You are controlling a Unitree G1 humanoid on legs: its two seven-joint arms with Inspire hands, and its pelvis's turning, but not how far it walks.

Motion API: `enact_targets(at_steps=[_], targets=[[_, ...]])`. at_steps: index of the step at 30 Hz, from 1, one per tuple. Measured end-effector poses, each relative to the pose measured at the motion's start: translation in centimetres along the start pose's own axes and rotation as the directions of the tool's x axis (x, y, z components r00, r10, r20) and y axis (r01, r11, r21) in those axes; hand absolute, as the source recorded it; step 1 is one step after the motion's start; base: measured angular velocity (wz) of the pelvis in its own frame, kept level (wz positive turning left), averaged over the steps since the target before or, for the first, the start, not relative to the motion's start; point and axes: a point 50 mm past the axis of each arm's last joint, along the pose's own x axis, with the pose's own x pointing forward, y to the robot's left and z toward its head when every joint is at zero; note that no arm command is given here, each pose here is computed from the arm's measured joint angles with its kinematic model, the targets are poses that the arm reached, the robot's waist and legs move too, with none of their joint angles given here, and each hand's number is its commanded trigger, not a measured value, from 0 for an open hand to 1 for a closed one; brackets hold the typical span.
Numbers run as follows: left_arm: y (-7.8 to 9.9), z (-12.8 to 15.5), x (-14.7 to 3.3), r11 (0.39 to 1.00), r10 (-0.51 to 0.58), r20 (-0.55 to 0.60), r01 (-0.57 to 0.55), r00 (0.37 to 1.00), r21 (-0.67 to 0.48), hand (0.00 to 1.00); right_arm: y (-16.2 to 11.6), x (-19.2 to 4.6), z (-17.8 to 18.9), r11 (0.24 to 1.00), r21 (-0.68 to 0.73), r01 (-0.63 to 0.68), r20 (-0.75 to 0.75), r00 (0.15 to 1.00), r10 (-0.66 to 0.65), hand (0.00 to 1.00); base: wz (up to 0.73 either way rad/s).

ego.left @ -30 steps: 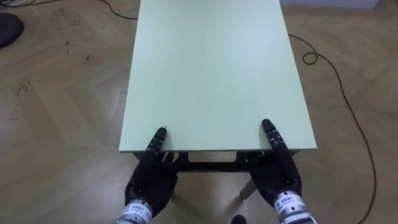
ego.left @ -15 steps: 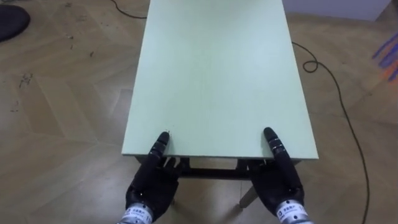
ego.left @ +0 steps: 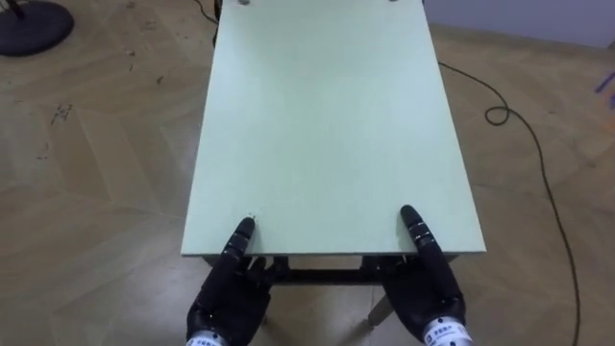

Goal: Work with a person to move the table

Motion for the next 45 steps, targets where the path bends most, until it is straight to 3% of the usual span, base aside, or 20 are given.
enact_targets(at_steps=[26,45], targets=[[-0.1,-0.7,-0.2,1.0,-0.006,-0.008,0.006,1.0,-0.025,1.0,0.7,0.5,0.7,0.998,-0.057,-0.035,0.014,0.999,0.036,1.0,0.34],[-0.6,0.4,0.0,0.999,-0.036,0.018,0.035,0.999,0.018,1.0,1.0,0.6,0.4,0.998,-0.029,-0.048,0.019,0.999,0.048,1.0,0.38]])
